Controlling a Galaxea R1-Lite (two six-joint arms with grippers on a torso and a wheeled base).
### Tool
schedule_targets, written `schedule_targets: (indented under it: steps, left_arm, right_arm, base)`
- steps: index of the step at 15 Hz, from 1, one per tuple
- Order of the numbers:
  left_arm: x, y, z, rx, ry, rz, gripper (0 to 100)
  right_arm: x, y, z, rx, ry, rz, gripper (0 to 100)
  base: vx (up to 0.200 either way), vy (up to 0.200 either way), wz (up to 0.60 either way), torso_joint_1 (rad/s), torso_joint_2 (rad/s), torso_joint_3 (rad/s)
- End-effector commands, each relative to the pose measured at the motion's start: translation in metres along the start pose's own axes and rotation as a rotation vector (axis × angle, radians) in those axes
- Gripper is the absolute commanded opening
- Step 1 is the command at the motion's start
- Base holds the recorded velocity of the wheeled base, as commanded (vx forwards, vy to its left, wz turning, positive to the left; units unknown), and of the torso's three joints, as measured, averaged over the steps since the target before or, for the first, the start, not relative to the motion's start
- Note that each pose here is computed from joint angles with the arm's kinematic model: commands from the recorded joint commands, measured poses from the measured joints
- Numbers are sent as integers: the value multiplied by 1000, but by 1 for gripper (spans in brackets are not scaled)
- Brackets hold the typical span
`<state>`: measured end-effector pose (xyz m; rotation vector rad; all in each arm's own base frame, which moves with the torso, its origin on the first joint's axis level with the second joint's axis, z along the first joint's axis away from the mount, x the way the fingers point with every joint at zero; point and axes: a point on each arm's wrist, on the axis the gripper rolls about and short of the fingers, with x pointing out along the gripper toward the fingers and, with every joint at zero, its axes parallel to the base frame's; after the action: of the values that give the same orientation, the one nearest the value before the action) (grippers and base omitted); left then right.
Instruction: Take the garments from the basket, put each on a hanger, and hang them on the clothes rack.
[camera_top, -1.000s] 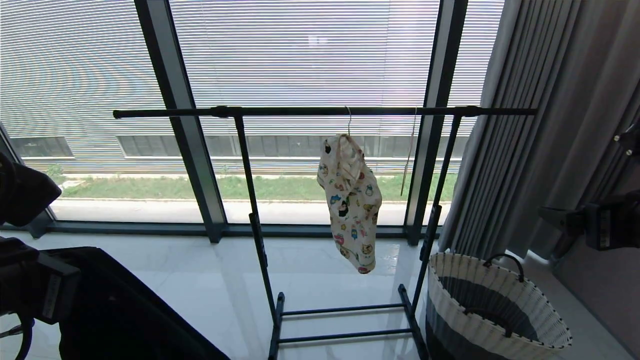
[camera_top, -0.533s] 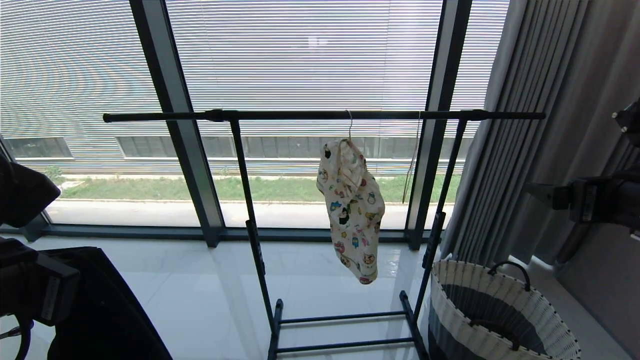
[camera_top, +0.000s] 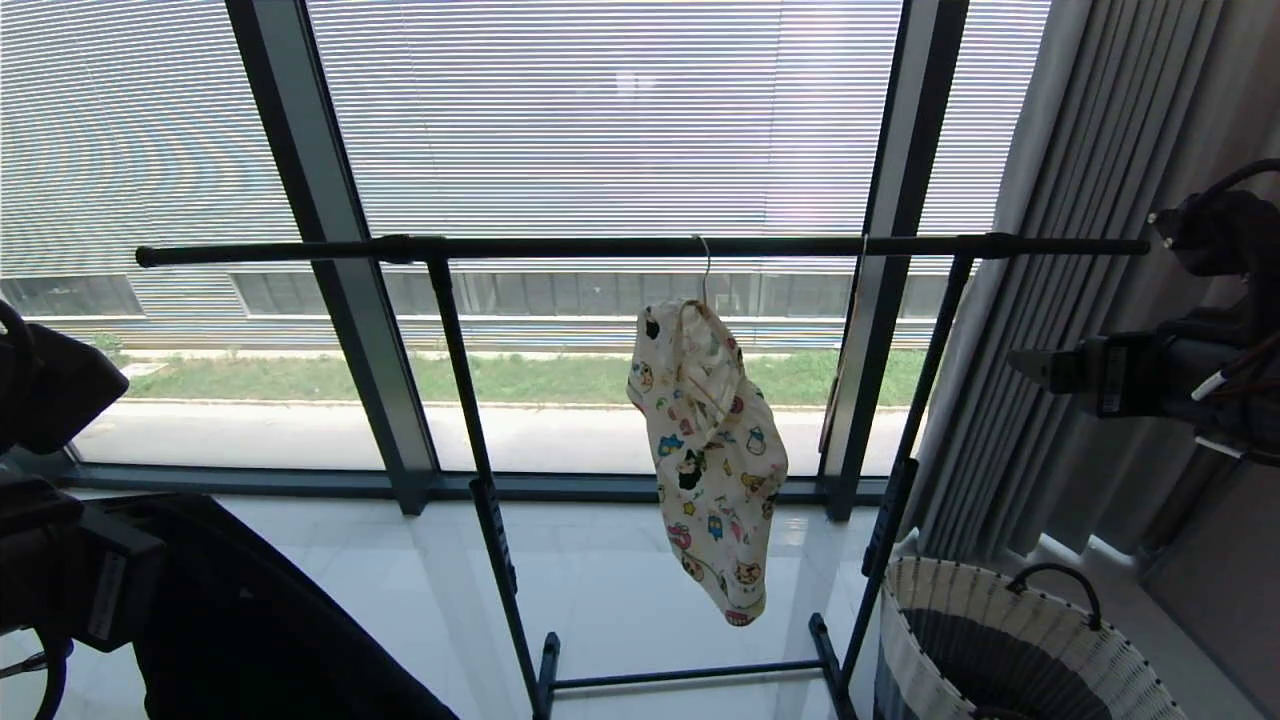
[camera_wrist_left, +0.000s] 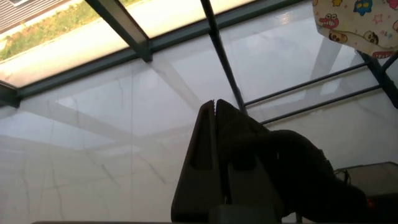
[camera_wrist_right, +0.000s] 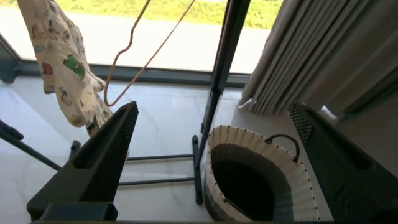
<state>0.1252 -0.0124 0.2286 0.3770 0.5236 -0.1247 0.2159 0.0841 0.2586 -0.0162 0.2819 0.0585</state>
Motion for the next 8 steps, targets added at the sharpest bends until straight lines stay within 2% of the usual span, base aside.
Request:
schedule_targets:
  steps: [1, 5, 8]
  left_arm:
    - [2, 0, 0, 0, 7, -4, 0]
    - [6, 0, 2, 0, 15, -10, 0]
    - [7, -1, 3, 2, 17, -16, 0]
  right_arm:
    - [11, 4, -2, 2, 25, -1, 100]
    - [23, 10, -7, 1, 49, 2, 100]
    - [41, 28, -16, 19, 77, 39, 100]
  base:
    - [200, 0, 0, 7, 2, 2]
    - [200, 0, 0, 1, 0, 1]
    - [200, 0, 0, 4, 1, 4]
